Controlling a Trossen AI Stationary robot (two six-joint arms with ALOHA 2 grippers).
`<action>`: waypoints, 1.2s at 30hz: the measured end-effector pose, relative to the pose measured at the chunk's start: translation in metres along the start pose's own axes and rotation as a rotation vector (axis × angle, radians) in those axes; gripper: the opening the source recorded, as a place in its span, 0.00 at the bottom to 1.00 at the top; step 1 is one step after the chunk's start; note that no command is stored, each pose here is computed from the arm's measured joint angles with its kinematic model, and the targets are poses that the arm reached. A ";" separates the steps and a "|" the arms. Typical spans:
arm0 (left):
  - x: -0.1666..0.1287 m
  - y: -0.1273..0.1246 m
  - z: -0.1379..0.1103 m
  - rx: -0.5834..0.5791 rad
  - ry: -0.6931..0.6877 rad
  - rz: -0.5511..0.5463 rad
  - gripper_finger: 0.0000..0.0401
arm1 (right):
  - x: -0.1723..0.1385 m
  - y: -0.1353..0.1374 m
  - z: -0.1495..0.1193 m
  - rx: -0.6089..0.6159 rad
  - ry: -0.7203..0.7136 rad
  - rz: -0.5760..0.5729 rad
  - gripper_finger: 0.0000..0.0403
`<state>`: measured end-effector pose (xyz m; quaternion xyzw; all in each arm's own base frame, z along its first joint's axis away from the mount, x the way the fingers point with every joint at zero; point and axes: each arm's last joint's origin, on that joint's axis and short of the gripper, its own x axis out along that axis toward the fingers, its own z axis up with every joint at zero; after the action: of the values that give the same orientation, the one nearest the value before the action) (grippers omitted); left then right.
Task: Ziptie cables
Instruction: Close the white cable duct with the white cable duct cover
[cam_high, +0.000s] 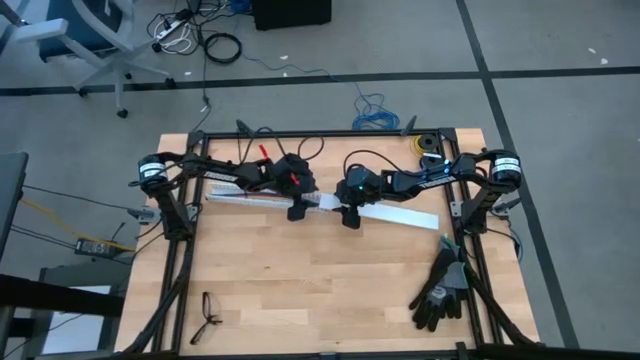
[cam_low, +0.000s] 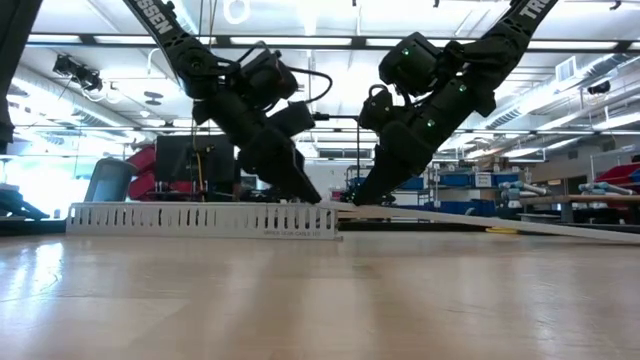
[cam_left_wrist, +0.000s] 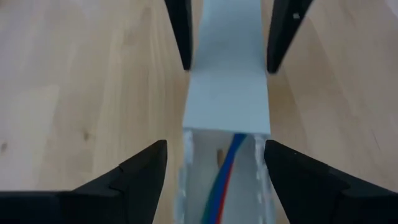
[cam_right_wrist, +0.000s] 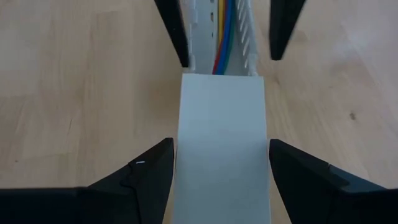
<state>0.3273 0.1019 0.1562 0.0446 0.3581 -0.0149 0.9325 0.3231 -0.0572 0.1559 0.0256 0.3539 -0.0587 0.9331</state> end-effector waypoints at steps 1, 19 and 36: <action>0.000 0.000 -0.001 -0.003 0.012 -0.002 0.70 | 0.000 0.000 0.000 0.000 0.000 0.000 0.61; -0.003 -0.005 -0.026 -0.027 0.047 -0.001 0.70 | 0.000 0.000 0.000 0.001 0.000 0.000 0.61; -0.003 -0.005 -0.026 -0.024 0.044 -0.001 0.61 | -0.001 0.000 0.006 -0.028 -0.059 0.003 0.51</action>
<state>0.3073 0.0997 0.1385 0.0338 0.3786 -0.0100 0.9249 0.3263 -0.0577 0.1610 0.0112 0.3270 -0.0532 0.9435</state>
